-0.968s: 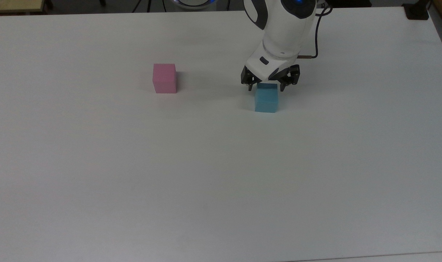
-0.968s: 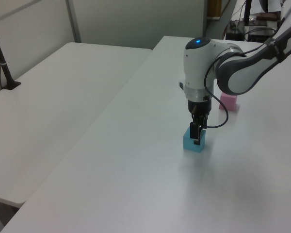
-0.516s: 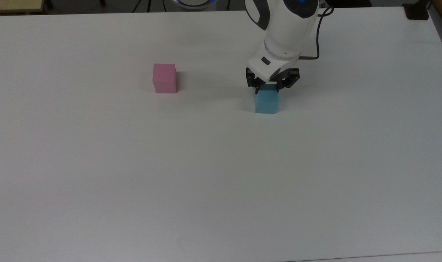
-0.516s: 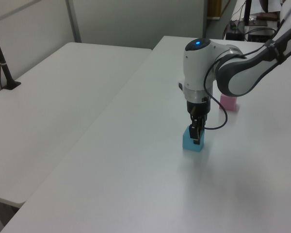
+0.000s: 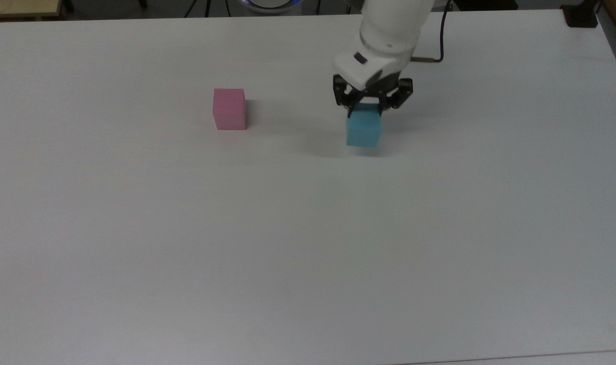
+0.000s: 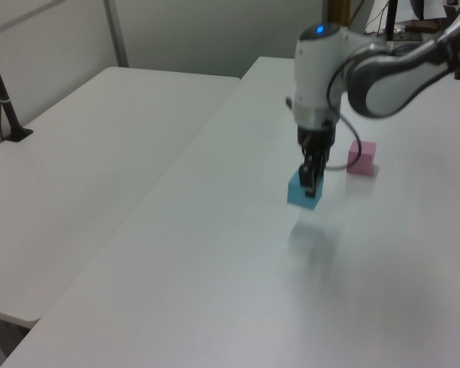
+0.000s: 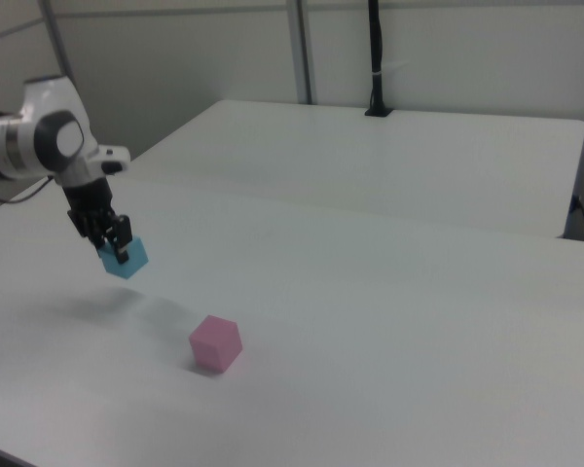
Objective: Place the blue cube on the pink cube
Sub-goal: 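Lift the light-blue cube and carry it above the pink cube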
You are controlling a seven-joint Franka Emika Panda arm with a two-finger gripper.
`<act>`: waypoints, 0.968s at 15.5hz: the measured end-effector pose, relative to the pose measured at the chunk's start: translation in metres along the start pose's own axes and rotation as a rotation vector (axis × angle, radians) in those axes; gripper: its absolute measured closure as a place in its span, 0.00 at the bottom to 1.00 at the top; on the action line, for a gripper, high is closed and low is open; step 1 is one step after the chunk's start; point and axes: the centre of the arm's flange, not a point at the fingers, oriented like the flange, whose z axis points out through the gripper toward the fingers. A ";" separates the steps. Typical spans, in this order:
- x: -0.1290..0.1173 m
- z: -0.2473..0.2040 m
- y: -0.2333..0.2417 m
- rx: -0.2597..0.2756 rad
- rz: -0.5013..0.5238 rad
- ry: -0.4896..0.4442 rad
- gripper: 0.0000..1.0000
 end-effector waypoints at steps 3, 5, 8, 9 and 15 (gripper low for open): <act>-0.008 -0.050 0.036 -0.015 0.022 0.007 0.46; -0.015 -0.075 0.061 -0.029 0.013 -0.006 0.46; -0.025 -0.102 0.097 -0.043 -0.029 -0.025 0.46; -0.028 -0.108 0.107 -0.046 -0.043 -0.030 0.46; -0.025 -0.118 0.184 -0.043 -0.026 -0.037 0.46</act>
